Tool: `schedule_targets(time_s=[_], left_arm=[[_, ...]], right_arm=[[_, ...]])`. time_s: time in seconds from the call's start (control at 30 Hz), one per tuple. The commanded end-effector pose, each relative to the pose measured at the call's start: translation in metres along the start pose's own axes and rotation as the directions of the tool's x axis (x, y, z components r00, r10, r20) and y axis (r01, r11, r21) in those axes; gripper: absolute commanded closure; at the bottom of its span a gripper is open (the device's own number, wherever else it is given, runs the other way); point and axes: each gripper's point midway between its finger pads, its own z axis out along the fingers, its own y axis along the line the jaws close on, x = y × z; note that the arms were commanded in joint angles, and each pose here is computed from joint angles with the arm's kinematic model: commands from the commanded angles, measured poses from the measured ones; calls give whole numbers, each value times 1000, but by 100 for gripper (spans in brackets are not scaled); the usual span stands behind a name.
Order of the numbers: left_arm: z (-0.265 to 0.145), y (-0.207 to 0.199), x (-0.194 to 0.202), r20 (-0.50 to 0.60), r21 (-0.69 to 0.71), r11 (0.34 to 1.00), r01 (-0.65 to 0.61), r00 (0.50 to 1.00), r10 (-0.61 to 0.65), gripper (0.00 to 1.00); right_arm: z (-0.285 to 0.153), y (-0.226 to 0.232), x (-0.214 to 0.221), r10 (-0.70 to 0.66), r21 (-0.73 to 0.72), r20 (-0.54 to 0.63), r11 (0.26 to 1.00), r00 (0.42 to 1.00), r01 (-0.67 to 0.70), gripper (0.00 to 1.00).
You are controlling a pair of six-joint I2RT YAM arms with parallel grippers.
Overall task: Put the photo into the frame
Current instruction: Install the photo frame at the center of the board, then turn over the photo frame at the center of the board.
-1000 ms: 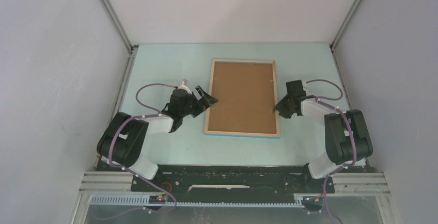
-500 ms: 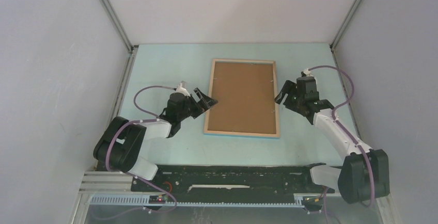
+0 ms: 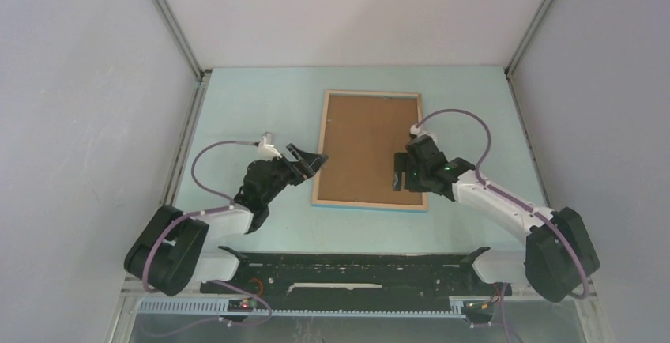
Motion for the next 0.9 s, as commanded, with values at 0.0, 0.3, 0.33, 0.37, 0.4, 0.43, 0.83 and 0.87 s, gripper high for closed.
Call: schedule_targets(time_s=[0.0,0.3,0.33,0.37,0.4,0.43,0.83,0.87], left_arm=[[-32,-10,-34,248,63,998,-30,969,13,3],[-88,23,-81,482,-204,979,22,872,81,3],[-92,28,-85,485,-257,966,26,868,106,3],[-97,32,-90,488,-316,948,27,862,138,2],[-103,38,-93,488,-376,926,34,857,166,1],[-110,44,-98,497,-430,901,47,846,193,0],[-152,77,-105,654,-519,820,243,730,197,0],[-152,77,-105,655,-517,822,241,730,197,0]], right_arm=[[-4,38,2,-92,-32,-9,995,996,92,19],[12,168,24,101,-183,-189,974,977,-137,24],[15,184,26,135,-195,-223,964,965,-180,24],[19,199,29,180,-175,-260,957,949,-230,25],[25,208,36,210,-128,-298,958,931,-257,26],[27,220,38,235,-85,-325,957,916,-276,26],[71,262,60,287,156,-407,957,867,-243,35],[72,262,59,274,153,-398,961,875,-231,37]])
